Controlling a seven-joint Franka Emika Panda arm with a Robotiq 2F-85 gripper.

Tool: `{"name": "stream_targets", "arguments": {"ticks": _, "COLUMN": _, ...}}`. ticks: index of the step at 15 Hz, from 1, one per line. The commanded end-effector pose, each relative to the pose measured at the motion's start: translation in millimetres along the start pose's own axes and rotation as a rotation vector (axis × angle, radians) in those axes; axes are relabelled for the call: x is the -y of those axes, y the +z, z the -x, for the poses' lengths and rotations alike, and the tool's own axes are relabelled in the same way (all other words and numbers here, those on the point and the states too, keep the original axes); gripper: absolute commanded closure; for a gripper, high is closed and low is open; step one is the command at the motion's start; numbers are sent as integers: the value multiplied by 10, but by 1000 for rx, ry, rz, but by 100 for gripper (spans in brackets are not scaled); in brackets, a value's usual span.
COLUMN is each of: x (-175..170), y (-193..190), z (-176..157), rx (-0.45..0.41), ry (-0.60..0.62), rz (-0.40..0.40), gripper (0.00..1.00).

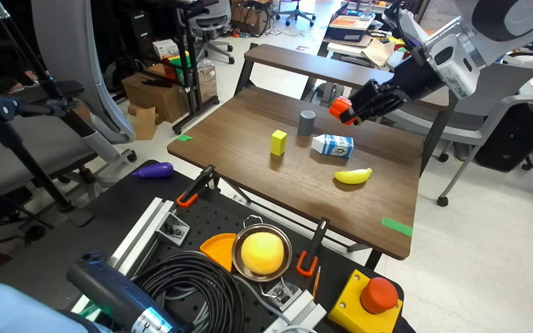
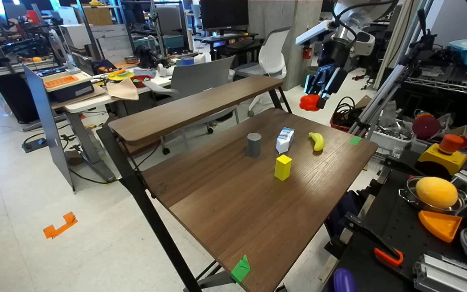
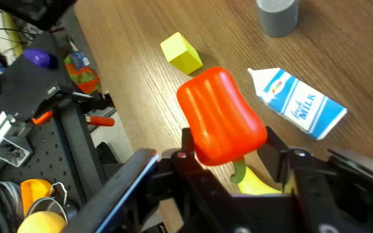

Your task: Pick up the orange bell pepper from the left side of the table and put it on the right side

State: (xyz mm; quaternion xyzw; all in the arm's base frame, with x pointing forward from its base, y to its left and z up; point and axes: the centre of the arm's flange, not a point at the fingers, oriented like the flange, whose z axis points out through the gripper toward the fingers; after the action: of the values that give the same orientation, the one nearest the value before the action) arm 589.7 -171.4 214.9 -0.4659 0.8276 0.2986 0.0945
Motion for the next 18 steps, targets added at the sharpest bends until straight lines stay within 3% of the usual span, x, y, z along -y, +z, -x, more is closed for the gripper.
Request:
{"name": "stream_targets", "arguments": {"ticks": 1, "x": 375, "y": 69, "z": 25, "rx": 85, "ry": 39, "rz": 163, "gripper": 73}}
{"name": "stream_targets", "arguments": {"ticks": 4, "x": 600, "y": 215, "z": -25, "rx": 102, "ry": 104, "rz": 239, "gripper": 73}}
{"name": "stream_targets", "arguments": {"ticks": 10, "x": 979, "y": 274, "z": -284, "rx": -9, "ry": 381, "rz": 83, "gripper": 73}}
{"name": "stream_targets", "arguments": {"ticks": 18, "x": 1062, "y": -86, "z": -381, "rx": -169, "ry": 693, "rz": -156, "gripper": 73}}
